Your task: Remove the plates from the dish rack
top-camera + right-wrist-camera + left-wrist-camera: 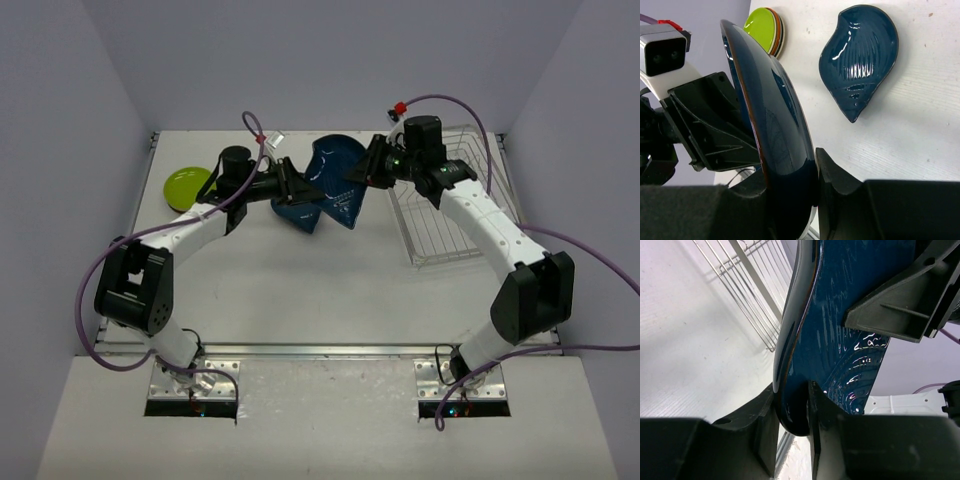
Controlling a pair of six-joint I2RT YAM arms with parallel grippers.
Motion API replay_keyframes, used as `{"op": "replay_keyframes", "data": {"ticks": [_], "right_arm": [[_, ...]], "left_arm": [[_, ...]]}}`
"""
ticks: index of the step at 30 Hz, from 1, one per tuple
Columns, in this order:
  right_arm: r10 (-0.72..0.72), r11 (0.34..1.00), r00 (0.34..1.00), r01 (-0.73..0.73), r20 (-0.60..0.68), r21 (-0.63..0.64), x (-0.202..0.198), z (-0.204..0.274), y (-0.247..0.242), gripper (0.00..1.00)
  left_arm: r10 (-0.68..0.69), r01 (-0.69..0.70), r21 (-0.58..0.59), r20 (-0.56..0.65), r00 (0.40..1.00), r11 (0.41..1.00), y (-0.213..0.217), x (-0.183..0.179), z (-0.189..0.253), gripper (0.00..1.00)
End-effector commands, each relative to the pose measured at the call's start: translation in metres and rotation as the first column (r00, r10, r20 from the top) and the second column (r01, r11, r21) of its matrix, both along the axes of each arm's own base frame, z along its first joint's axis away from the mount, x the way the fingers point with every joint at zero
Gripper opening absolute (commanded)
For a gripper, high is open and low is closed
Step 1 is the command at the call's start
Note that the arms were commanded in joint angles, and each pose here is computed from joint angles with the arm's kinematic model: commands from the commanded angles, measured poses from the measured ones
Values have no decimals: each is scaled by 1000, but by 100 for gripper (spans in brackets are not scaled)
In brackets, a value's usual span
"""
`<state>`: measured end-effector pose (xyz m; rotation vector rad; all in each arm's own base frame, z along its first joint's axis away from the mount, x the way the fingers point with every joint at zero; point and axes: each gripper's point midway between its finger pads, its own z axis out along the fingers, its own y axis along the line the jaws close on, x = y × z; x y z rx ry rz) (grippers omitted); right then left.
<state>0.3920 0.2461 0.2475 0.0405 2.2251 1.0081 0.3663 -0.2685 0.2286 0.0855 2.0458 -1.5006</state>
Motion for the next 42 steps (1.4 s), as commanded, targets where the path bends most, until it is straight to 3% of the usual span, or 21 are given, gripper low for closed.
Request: {"op": "replay_keyframes", "data": {"ticks": [1, 2, 4, 5, 7, 9, 13, 17, 27, 32, 35, 42], "right_arm": [[51, 988, 993, -67, 110, 142, -2, 47, 22, 0], [52, 988, 992, -68, 111, 139, -2, 47, 22, 0], [55, 989, 992, -70, 113, 134, -2, 46, 22, 11], [51, 990, 992, -66, 113, 127, -1, 44, 21, 19], [34, 993, 994, -45, 102, 112, 1, 36, 18, 53], [12, 997, 994, -20, 107, 76, 3, 28, 11, 76], [-57, 998, 992, 55, 116, 23, 15, 22, -12, 96], [-129, 992, 986, 128, 106, 8, 28, 15, -46, 99], [-177, 984, 980, 179, 94, -10, 33, 7, -76, 99], [-182, 983, 980, 184, 86, -17, 33, 2, -79, 99], [-182, 983, 980, 184, 80, -21, 35, -1, -79, 99], [-190, 981, 979, 192, 74, -25, 38, -4, -82, 99]], "left_arm": [[0, 0, 5, 128, 992, 1000, 6, 1, 17, 0], [10, -11, 2, 129, 992, 1000, 11, 4, 18, 0], [17, -18, 2, 131, 991, 1000, 19, 6, 20, 0], [25, -27, 10, 128, 991, 1000, 27, 10, 18, 0], [54, -58, 27, 128, 990, 998, 44, 17, 15, 0], [72, -82, 83, 113, 991, 993, 61, 21, 0, 0], [115, -128, 170, 84, 990, 977, 91, 30, -27, 0], [135, -135, 257, 18, 991, 957, 115, 45, -60, 0], [302, -279, 189, -104, 948, 941, 123, 85, -88, 0], [419, -390, 169, -196, 887, 905, 129, 95, -91, 0], [513, -480, 184, -252, 820, 858, 136, 102, -92, 0], [603, -550, 249, -277, 748, 797, 139, 111, -105, 0]]}}
